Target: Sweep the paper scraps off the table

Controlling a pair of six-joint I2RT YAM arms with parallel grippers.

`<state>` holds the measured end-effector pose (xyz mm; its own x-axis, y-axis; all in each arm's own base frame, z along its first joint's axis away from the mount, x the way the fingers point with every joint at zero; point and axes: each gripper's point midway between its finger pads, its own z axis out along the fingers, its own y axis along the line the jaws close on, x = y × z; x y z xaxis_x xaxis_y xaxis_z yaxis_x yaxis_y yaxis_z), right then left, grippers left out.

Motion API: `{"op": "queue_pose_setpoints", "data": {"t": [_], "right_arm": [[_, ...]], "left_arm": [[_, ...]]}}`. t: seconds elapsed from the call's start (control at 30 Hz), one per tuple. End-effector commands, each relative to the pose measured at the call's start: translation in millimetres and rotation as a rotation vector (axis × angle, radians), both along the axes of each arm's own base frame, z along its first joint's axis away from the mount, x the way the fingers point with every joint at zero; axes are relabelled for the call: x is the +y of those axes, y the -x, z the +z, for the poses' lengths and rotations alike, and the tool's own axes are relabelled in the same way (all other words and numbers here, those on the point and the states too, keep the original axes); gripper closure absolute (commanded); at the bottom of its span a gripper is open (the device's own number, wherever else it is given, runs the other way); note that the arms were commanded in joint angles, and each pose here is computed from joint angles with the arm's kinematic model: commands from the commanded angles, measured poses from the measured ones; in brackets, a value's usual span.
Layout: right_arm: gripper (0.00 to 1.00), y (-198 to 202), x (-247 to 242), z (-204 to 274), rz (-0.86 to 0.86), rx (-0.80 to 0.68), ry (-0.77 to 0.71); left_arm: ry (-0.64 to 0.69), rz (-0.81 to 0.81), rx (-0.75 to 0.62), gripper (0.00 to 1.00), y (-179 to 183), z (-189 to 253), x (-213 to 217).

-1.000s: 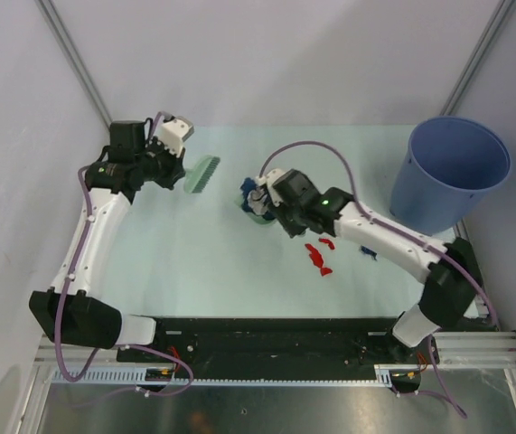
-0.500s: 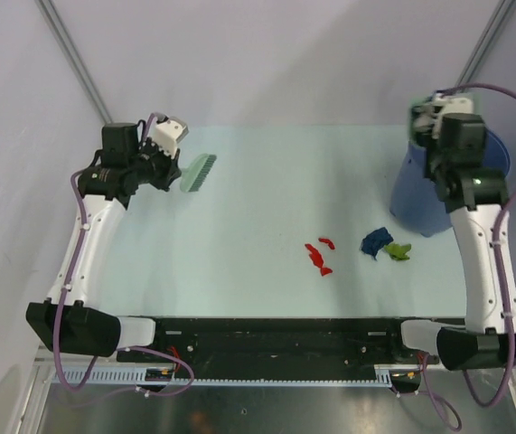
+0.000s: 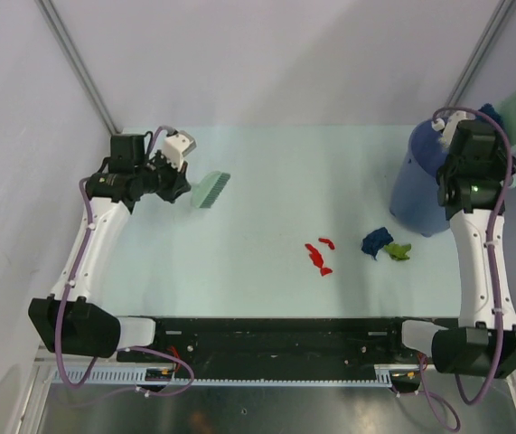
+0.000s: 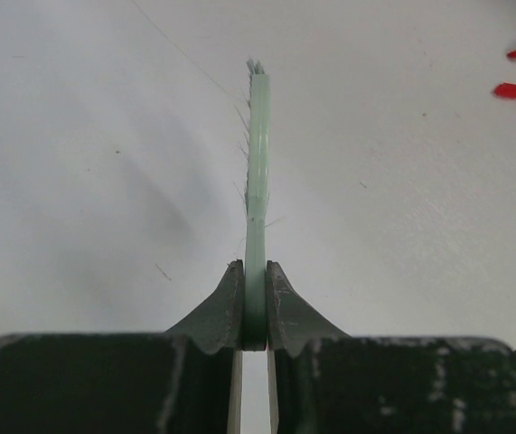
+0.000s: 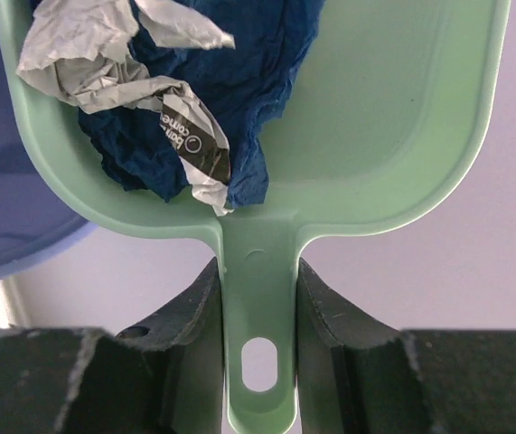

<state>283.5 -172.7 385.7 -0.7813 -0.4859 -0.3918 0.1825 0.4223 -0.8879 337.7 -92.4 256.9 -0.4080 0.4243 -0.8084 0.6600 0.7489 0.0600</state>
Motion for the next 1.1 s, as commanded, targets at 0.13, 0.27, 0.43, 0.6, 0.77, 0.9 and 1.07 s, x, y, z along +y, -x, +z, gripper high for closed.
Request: {"op": "queue_pose_setpoints", "data": {"t": [0.13, 0.27, 0.43, 0.6, 0.77, 0.9, 1.07], "right_arm": [[1.0, -1.3, -10.8, -3.4, -0.031, 0.333, 0.211], [1.0, 2.3, -11.1, -4.7, -0.049, 0.348, 0.222], [1.0, -7.8, -4.9, 13.7, -0.01, 0.336, 0.366], [1.0, -11.6, 10.3, -22.3, 0.176, 0.552, 0.378], [1.0, -8.7, 4.1, -13.0, 0.128, 0.473, 0.364], [1.0, -7.3, -2.8, 6.7, 0.047, 0.364, 0.376], [1.0, -2.7, -9.5, 30.3, -0.031, 0.217, 0.379]], "left_arm": [[0.028, -0.137, -0.078, 1.0, 16.6, 10.8, -14.3], [0.032, -0.151, -0.068, 1.0, 16.2, 6.2, -16.3], [0.043, -0.163, -0.059, 1.0, 15.1, 4.2, -19.3], [0.06, -0.177, -0.065, 1.0, 17.2, 8.7, -22.6], [0.053, -0.18, -0.06, 1.0, 16.1, 4.4, -21.9], [0.052, -0.179, -0.052, 1.0, 15.6, 1.2, -21.4], [0.054, -0.176, -0.046, 1.0, 15.7, -0.3, -21.8]]}}
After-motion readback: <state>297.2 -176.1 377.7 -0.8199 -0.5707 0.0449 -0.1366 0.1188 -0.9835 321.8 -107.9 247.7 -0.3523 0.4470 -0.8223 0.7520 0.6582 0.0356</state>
